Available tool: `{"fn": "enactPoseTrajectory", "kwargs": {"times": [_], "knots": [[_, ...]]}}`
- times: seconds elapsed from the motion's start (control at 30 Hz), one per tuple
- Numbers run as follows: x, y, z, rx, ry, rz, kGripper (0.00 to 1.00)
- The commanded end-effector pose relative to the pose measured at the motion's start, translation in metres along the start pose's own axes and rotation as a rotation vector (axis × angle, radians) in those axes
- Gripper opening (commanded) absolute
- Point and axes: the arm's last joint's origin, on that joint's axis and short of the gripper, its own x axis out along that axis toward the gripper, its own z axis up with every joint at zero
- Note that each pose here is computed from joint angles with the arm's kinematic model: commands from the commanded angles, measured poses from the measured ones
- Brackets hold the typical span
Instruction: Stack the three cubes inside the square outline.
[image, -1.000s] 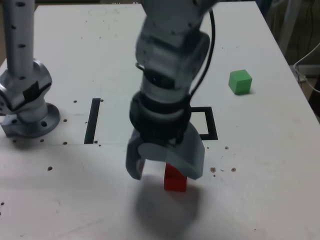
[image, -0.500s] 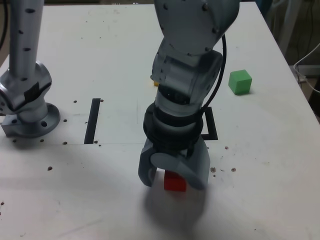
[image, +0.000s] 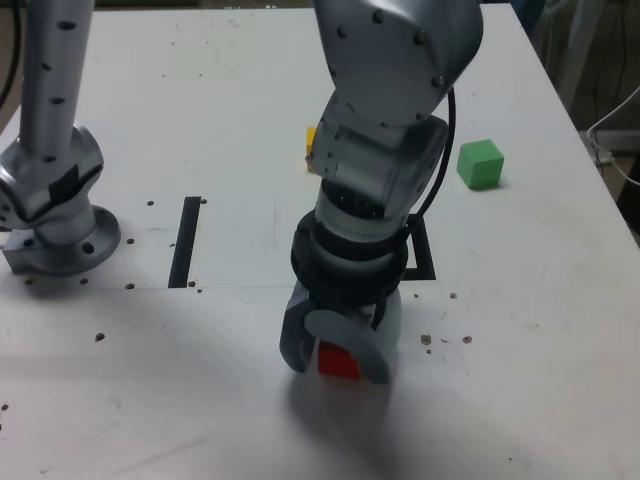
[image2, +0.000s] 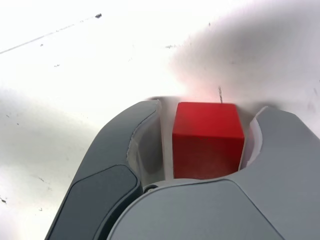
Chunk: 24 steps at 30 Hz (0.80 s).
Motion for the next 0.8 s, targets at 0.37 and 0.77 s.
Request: {"fn": "enactPoseTrajectory", "kwargs": {"times": [0.37, 0.77], "knots": [[-0.01, 0.008, -0.004, -0.007, -0.038, 0.039, 0.22], [-0.045, 0.068, -0.011, -0.031, -0.086, 0.038, 0.19]]}}
